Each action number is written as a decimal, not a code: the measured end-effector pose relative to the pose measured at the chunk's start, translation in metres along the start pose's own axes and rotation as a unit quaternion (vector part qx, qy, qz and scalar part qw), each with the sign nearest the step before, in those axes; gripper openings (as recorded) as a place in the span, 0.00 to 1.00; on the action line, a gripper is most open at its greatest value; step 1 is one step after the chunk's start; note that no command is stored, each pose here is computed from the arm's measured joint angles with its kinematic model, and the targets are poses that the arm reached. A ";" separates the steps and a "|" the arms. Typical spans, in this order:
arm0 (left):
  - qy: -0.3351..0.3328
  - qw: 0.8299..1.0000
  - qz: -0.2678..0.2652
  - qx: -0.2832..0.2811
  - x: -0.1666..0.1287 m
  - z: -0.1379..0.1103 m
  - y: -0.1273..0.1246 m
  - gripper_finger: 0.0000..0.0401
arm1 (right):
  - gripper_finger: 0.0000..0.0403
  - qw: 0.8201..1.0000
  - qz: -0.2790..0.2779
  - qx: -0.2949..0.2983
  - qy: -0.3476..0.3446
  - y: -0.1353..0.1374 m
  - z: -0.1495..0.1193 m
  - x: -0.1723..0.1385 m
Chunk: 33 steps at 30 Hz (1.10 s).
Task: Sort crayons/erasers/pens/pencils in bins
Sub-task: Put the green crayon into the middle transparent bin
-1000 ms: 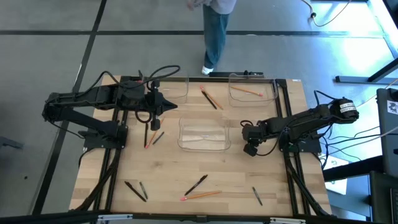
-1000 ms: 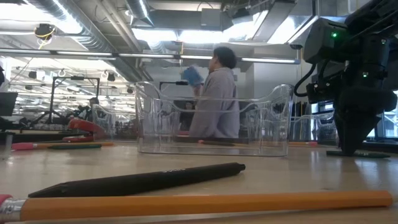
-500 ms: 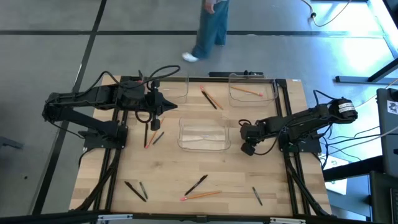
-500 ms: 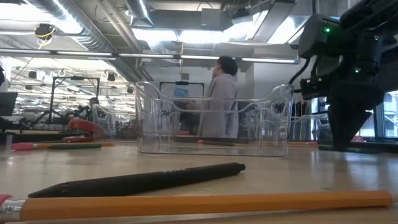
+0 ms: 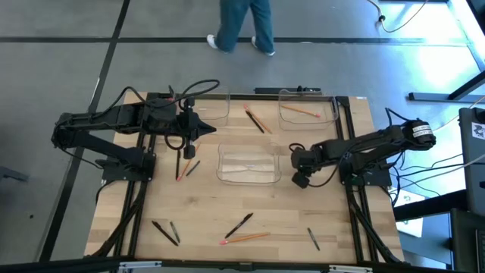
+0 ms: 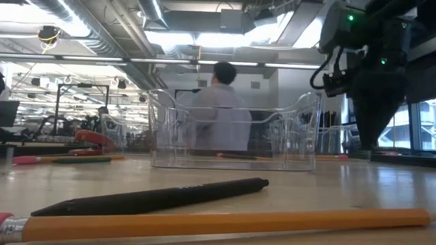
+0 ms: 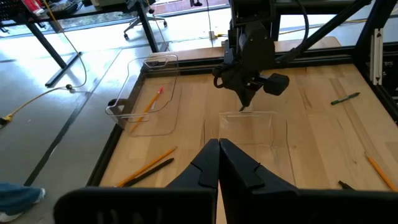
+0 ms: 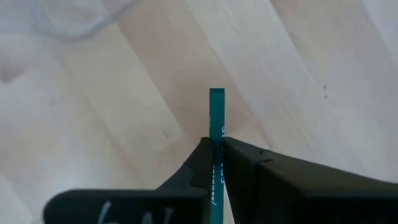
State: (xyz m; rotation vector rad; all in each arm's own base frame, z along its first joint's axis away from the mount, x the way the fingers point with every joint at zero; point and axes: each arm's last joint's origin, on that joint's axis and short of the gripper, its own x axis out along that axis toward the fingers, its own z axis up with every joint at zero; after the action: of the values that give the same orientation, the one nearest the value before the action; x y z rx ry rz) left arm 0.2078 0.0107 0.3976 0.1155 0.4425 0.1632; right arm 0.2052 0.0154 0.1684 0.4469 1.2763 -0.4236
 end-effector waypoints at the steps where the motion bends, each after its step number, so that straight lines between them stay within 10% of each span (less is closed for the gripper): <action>1: 0.000 1.000 0.000 0.000 0.000 0.000 0.000 0.00 | 0.06 1.000 0.001 0.000 -0.002 0.001 0.002 -0.003; 17: 0.000 1.000 0.000 0.000 0.000 0.000 0.000 0.00 | 0.07 1.000 0.010 -0.009 -0.024 0.019 0.033 -0.063; 33: 0.000 1.000 0.000 0.000 0.000 0.000 0.000 0.00 | 0.06 0.973 0.084 -0.086 -0.198 0.024 0.089 -0.110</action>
State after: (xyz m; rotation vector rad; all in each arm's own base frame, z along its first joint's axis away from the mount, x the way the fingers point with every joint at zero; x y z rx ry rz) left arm 0.2078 0.0107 0.3976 0.1156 0.4425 0.1636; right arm 0.2644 -0.0067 0.2974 0.3022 0.8712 -0.2401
